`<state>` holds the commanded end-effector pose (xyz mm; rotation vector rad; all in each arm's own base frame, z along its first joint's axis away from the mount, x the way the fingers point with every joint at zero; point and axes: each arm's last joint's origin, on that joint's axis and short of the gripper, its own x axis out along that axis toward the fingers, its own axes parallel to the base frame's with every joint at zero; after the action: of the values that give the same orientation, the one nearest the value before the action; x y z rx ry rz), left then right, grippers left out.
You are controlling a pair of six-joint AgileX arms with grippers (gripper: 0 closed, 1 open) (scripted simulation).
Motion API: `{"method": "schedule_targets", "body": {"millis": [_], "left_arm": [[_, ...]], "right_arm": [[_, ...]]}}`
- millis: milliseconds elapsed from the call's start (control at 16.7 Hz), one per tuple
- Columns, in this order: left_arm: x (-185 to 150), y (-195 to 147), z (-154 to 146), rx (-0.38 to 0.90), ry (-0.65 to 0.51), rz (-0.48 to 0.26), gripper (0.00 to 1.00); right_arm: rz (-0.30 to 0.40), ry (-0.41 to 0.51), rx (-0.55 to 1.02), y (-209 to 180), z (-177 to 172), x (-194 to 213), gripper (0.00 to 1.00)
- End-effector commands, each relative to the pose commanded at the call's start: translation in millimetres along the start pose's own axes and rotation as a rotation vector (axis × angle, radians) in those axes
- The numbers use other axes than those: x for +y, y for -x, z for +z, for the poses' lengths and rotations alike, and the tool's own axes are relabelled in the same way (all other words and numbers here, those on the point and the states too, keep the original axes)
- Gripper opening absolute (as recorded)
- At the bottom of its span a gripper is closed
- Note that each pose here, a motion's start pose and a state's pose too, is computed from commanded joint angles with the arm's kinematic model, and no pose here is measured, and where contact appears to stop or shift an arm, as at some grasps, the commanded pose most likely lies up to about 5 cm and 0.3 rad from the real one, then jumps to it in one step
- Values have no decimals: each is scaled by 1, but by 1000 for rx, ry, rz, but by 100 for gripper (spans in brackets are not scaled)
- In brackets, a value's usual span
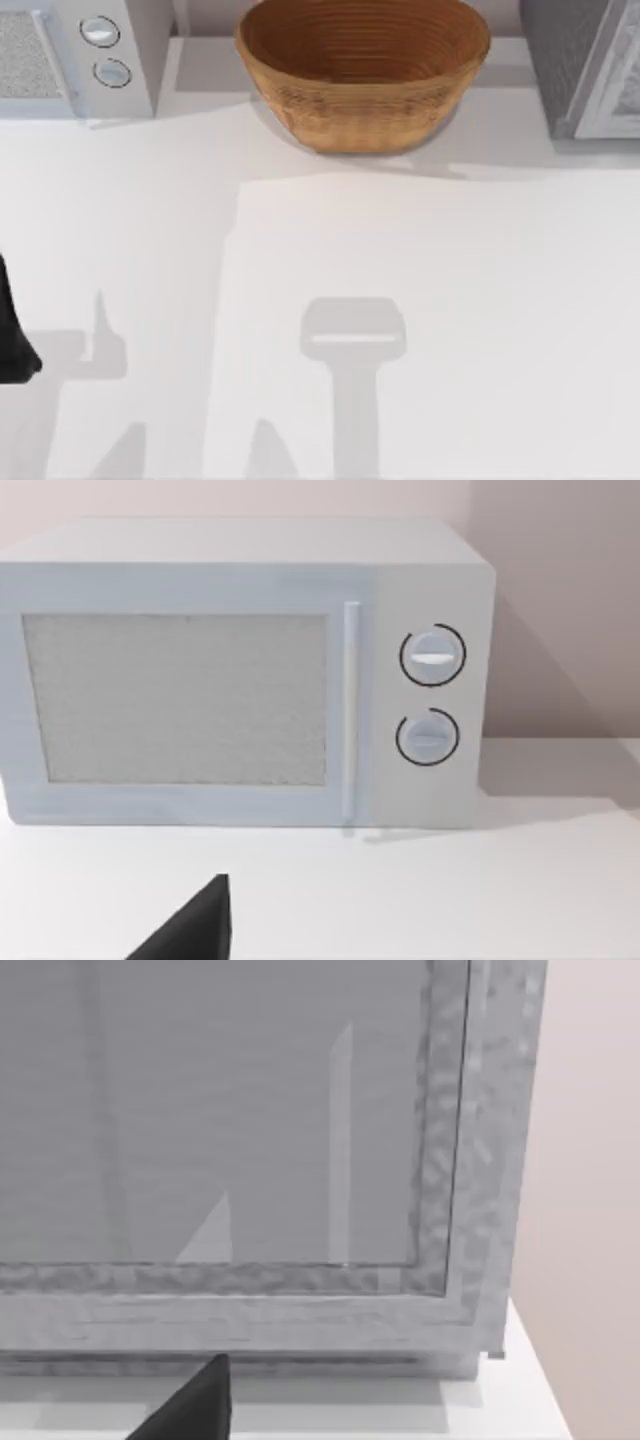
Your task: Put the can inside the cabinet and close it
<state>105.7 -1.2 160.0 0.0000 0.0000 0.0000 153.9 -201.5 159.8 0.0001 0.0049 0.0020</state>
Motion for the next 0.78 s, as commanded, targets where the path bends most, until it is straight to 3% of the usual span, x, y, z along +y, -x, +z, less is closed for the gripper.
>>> {"method": "schedule_targets", "body": {"millis": [420, 780], "left_arm": [[0, 0, 0, 0, 0, 0, 100], [0, 0, 0, 0, 0, 0, 100]], "right_arm": [[2, -5, 3, -12, 23, -19, 100], [2, -4, 3, -34, 108, -56, 100]]}}
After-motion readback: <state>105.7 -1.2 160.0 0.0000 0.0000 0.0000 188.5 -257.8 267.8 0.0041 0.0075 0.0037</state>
